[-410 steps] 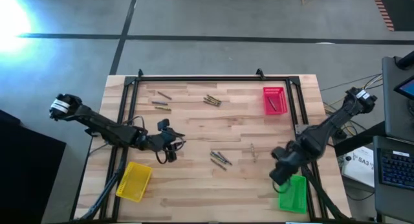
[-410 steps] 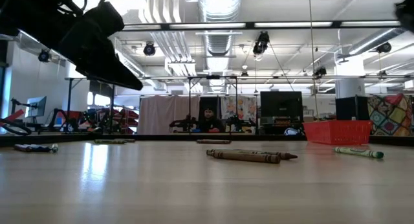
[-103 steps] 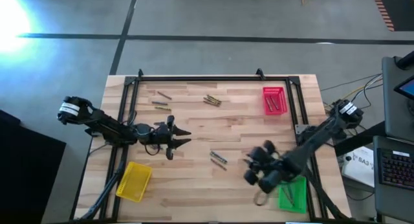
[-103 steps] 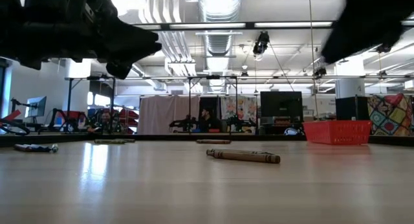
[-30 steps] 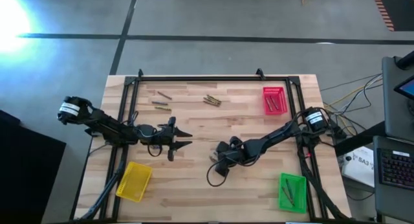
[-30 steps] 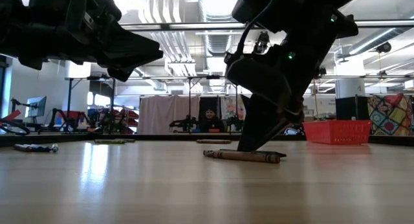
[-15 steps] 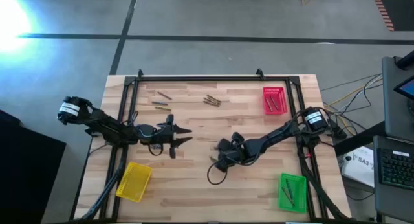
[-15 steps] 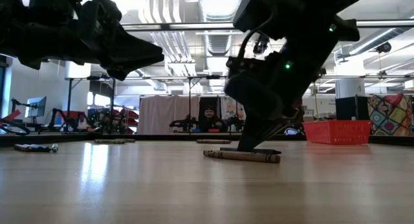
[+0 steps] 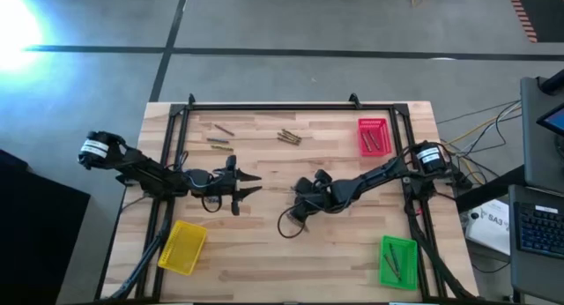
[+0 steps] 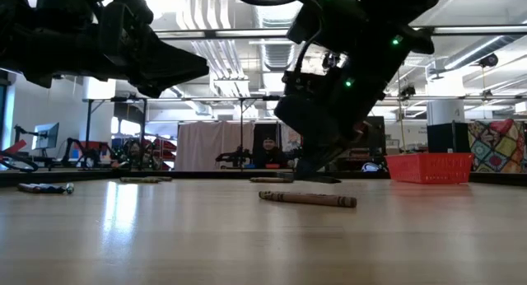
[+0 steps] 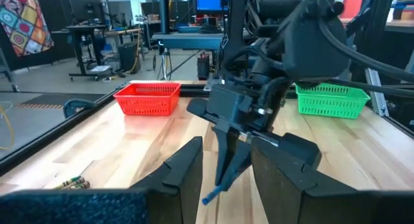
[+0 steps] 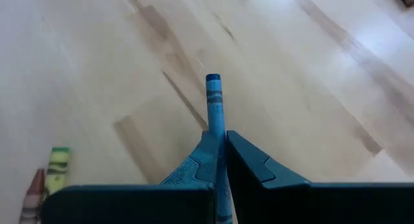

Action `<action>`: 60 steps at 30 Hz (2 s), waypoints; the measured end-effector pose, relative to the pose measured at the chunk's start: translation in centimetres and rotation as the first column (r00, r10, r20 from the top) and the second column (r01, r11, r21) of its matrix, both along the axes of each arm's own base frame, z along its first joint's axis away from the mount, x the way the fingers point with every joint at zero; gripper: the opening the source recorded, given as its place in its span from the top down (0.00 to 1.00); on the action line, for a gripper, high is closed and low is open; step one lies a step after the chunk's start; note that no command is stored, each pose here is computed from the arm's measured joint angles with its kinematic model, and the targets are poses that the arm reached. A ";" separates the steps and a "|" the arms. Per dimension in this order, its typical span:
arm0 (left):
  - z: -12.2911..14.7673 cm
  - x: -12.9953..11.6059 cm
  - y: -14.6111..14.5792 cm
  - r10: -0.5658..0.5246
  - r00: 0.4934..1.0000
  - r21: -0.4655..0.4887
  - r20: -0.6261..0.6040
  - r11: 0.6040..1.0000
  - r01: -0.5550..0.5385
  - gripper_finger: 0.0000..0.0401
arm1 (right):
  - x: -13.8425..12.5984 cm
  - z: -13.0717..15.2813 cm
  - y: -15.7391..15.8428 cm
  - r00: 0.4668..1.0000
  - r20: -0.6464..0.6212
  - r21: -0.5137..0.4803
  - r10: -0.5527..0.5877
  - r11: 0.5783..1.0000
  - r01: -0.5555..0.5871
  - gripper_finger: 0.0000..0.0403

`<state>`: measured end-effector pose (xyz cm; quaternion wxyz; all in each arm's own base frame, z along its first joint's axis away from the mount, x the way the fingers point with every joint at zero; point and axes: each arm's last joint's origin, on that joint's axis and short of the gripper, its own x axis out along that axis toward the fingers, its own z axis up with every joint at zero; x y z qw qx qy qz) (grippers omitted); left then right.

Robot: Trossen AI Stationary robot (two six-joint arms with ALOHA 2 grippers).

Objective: Sort crayons
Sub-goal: Put the blue crayon into the yellow bin

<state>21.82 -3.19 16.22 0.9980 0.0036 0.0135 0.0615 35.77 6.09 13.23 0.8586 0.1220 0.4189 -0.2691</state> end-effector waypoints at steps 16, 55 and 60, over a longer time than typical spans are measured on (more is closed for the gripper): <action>2.2 -1.7 0.3 0.000 1.000 -0.146 0.014 0.989 0.002 0.71 | 4.3 2.4 -0.2 0.857 0.445 0.049 0.260 0.949 -0.313 0.97; 2.1 -7.3 0.2 0.054 0.981 -0.181 -0.184 0.979 -0.088 0.71 | 12.8 5.7 0.9 0.732 0.455 -0.233 0.507 0.861 -0.452 0.97; 1.4 -7.6 0.1 0.011 1.000 -0.177 -0.003 0.984 -0.012 0.71 | 8.9 6.6 -0.1 0.680 0.598 -0.312 0.425 0.904 -0.291 0.97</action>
